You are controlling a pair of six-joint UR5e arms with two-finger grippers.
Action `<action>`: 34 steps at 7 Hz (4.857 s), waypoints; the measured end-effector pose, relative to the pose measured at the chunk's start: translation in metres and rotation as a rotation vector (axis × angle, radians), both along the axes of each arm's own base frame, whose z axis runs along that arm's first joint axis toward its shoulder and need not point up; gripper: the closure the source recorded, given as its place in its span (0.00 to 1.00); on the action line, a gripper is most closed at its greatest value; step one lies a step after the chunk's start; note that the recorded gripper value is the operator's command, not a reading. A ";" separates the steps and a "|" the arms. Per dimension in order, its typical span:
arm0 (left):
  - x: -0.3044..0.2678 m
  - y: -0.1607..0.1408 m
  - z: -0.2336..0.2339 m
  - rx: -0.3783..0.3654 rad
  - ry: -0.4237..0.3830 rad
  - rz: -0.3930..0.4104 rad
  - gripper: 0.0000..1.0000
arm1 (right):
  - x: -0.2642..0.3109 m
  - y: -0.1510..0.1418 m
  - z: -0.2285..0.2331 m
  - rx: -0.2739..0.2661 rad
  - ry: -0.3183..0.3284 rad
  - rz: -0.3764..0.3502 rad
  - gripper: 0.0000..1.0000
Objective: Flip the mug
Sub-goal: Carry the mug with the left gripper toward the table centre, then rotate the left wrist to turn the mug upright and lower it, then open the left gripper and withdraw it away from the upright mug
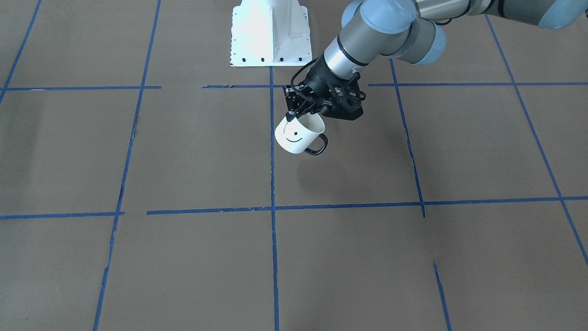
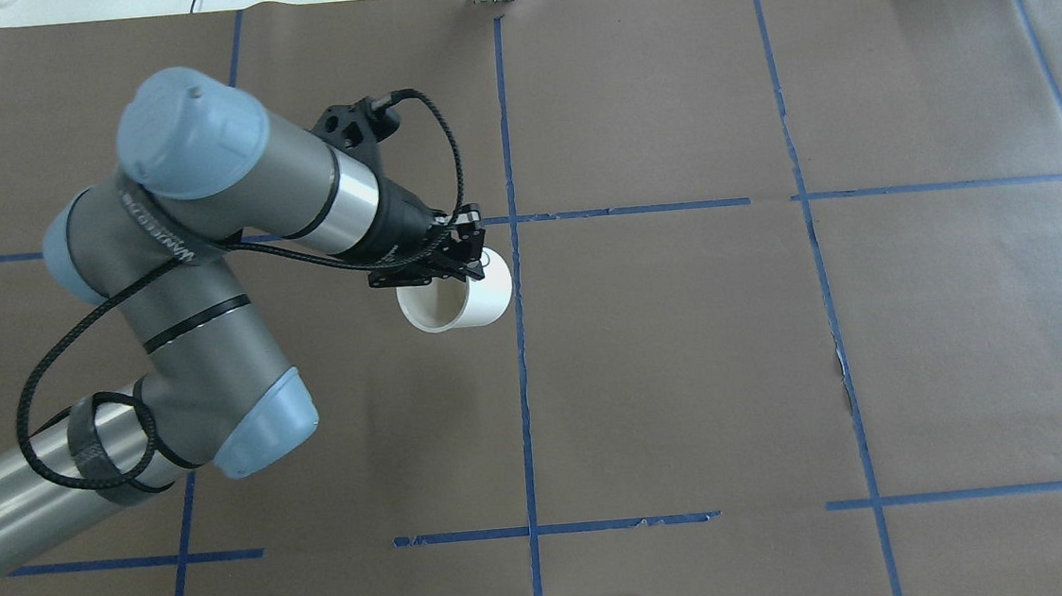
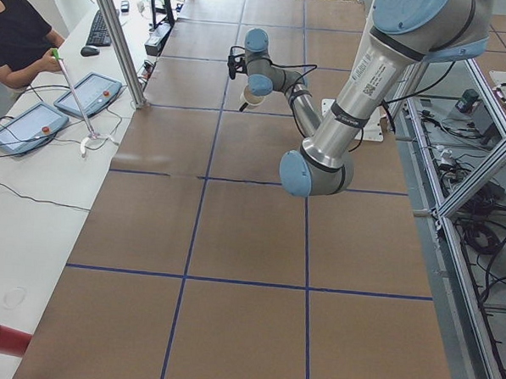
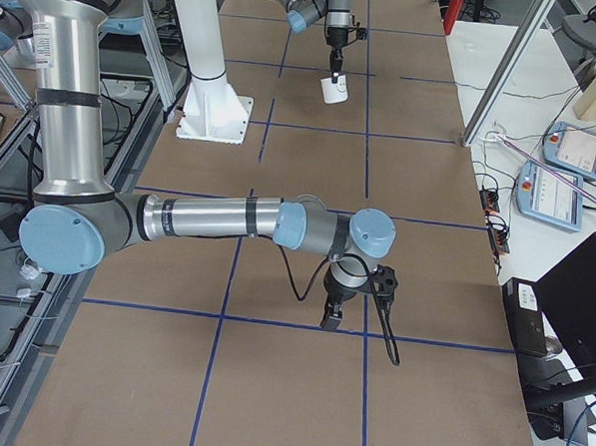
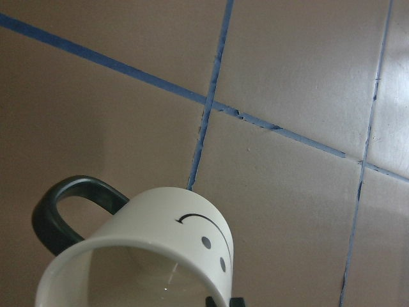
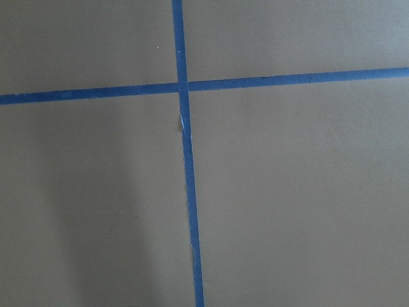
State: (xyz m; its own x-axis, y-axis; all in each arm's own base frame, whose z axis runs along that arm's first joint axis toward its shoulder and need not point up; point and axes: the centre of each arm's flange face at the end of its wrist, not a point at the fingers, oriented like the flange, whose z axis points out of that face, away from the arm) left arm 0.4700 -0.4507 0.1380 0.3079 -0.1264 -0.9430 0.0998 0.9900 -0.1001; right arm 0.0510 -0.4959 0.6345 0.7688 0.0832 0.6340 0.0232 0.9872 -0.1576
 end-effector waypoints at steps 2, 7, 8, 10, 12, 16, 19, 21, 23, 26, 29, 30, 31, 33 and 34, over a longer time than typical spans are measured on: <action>0.046 -0.012 -0.048 0.065 -0.156 0.057 1.00 | 0.000 0.000 0.000 0.000 0.000 0.000 0.00; 0.150 -0.039 -0.084 0.172 -0.482 0.183 1.00 | 0.000 0.000 0.000 0.000 0.000 0.000 0.00; 0.156 -0.038 -0.076 0.185 -0.508 0.209 1.00 | 0.000 0.000 0.000 0.000 0.000 0.000 0.00; 0.164 -0.035 -0.063 0.204 -0.536 0.244 1.00 | 0.000 0.000 0.000 0.000 0.000 0.000 0.00; 0.167 -0.032 -0.055 0.211 -0.549 0.264 1.00 | 0.000 0.000 0.000 0.000 0.000 0.000 0.00; 0.168 -0.026 -0.045 0.230 -0.554 0.289 0.00 | 0.000 0.000 0.000 0.000 0.000 0.000 0.00; 0.144 -0.014 -0.054 0.256 -0.517 0.279 0.00 | 0.000 0.000 0.000 0.000 0.000 0.000 0.00; 0.097 -0.014 -0.072 0.273 -0.488 0.238 0.00 | 0.000 0.000 0.000 0.000 0.000 0.000 0.00; 0.014 -0.022 -0.062 0.301 -0.445 0.153 0.00 | 0.000 0.000 0.000 0.000 0.000 0.000 0.00; -0.109 -0.079 0.000 0.467 -0.453 0.131 0.00 | 0.000 0.000 0.000 0.000 0.000 0.000 0.00; -0.230 -0.144 0.123 0.538 -0.494 0.106 0.00 | 0.000 0.000 0.000 0.000 0.000 0.000 0.00; -0.277 -0.166 0.178 0.521 -0.519 0.117 0.00 | 0.000 0.000 0.000 0.000 0.000 0.000 0.00; -0.325 -0.176 0.243 0.500 -0.557 0.133 0.00 | 0.000 0.000 0.000 0.000 0.000 0.000 0.00; -0.420 -0.163 0.368 0.440 -0.591 0.187 0.00 | 0.000 0.000 0.000 0.000 0.000 0.000 0.00; -0.458 -0.139 0.425 0.387 -0.578 0.209 0.00 | 0.000 0.000 0.000 0.000 0.000 0.000 0.00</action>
